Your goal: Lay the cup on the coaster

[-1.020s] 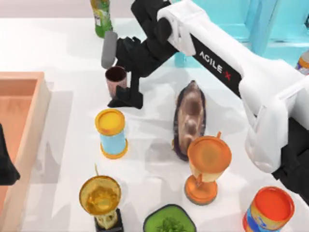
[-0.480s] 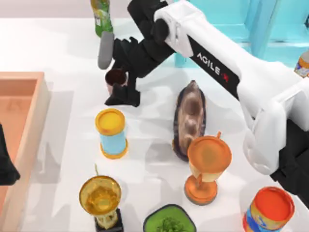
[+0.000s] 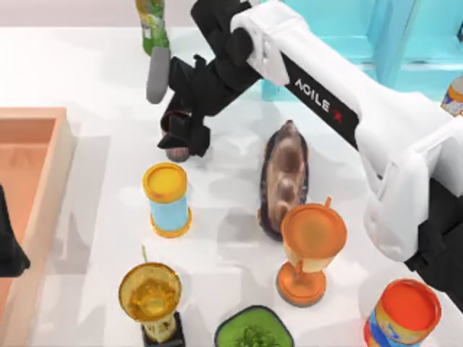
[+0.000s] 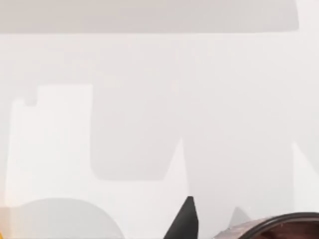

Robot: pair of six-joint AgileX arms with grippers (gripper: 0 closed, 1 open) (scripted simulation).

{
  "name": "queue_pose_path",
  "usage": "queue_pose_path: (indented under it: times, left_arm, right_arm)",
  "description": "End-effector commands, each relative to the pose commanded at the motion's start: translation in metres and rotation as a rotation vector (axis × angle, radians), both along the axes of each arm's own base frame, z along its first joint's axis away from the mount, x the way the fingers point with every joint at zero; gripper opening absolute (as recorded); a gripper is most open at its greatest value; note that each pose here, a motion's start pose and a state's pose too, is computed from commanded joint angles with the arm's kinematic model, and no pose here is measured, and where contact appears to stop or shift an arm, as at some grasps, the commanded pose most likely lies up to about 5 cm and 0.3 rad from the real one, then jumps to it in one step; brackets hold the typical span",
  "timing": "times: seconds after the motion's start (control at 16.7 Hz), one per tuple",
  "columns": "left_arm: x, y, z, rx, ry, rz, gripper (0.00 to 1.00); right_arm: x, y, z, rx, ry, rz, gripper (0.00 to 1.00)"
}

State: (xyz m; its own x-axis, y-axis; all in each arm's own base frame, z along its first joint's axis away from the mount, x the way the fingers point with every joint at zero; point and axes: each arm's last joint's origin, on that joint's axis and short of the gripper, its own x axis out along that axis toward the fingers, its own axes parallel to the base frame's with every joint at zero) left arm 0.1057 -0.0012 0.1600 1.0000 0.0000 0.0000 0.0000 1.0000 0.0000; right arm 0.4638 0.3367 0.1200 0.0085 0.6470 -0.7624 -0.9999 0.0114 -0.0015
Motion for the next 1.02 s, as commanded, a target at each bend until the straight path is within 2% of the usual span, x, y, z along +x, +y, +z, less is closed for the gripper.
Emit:
queue_pose_path:
  times: [0.06, 0.12, 0.72, 0.84, 1.02]
  left_arm:
    - [0.000, 0.000, 0.000, 0.000, 0.000, 0.000, 1.00]
    - [0.000, 0.000, 0.000, 0.000, 0.000, 0.000, 1.00]
    - [0.000, 0.000, 0.000, 0.000, 0.000, 0.000, 1.00]
    - [0.000, 0.000, 0.000, 0.000, 0.000, 0.000, 1.00]
    - [0.000, 0.000, 0.000, 0.000, 0.000, 0.000, 1.00]
  right_arm:
    - [0.000, 0.000, 0.000, 0.000, 0.000, 0.000, 0.02]
    - [0.000, 0.000, 0.000, 0.000, 0.000, 0.000, 0.00]
    - [0.003, -0.004, 0.002, -0.001, -0.003, -0.016, 0.00]
    - [0.008, -0.012, 0.013, -0.012, -0.018, -0.074, 0.00]
    - [0.012, -0.025, 0.048, -0.030, -0.054, -0.213, 0.00]
